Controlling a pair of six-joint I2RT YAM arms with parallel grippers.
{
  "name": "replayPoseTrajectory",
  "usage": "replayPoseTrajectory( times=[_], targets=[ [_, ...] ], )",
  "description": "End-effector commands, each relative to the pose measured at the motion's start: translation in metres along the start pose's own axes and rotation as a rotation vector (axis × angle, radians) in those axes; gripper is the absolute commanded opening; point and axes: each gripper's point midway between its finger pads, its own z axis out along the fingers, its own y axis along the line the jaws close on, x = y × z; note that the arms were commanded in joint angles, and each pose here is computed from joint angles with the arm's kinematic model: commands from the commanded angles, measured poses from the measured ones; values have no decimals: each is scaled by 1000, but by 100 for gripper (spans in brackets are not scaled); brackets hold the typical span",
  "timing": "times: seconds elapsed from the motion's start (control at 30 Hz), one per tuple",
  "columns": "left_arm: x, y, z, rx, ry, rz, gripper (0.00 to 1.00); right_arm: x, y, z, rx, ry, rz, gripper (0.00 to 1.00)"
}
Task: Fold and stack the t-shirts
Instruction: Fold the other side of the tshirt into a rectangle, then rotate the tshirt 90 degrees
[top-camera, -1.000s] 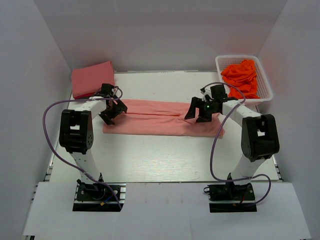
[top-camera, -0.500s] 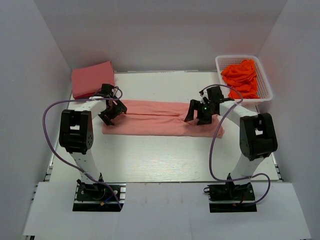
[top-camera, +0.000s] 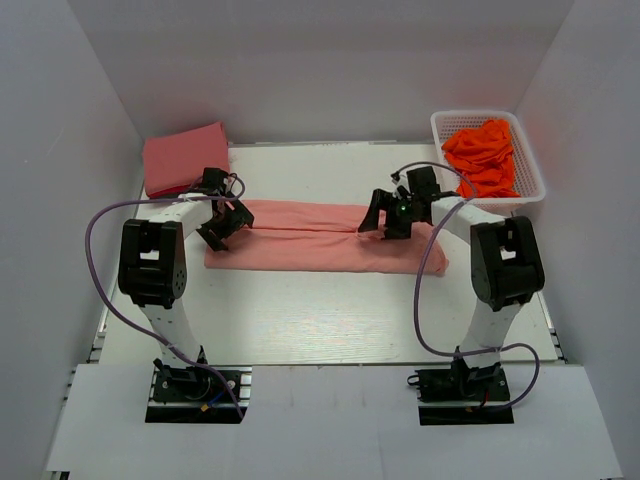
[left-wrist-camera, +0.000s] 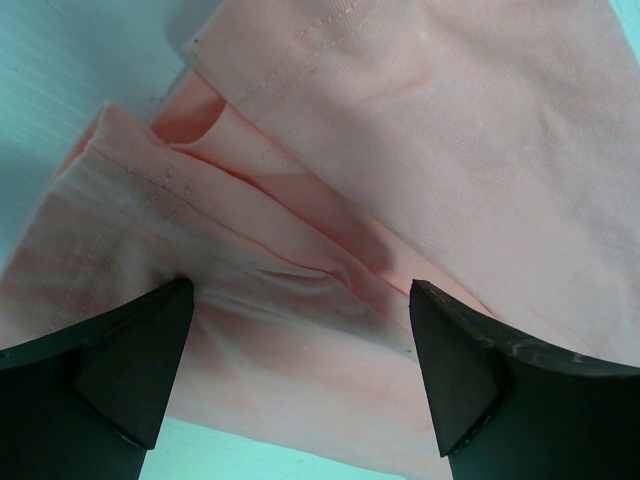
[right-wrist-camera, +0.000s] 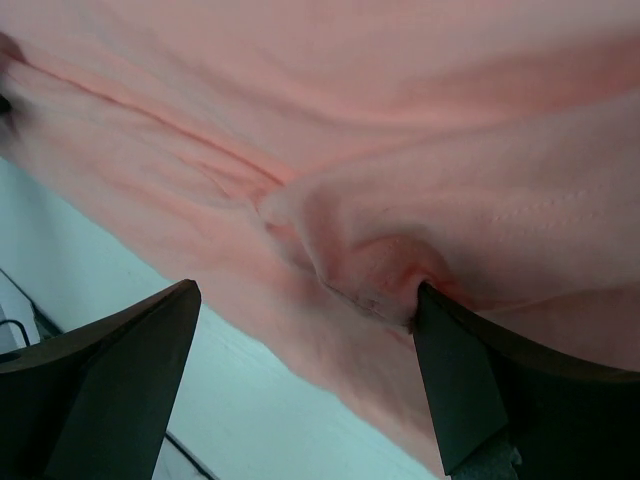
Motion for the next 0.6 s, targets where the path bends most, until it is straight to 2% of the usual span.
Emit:
replayPoseTrajectory(
  times=[0.0, 0.27, 0.3, 0.4, 0.57],
  targets=[
    [25, 39, 11, -129, 78, 12, 100, -46, 32, 5, -97, -107, -62, 90],
    [27, 43, 9, -143, 79, 14, 100, -111, 49, 31, -102, -188, -100, 90],
    [27, 43, 9, -143, 79, 14, 100, -123, 54, 28, -67, -204, -135, 90],
    [25, 45, 5, -148, 71, 14, 100, -121, 39, 18, 71, -206, -140, 90],
    [9, 42, -12, -178, 7, 28, 100, -100, 3, -26, 312, -235, -109, 90]
  ],
)
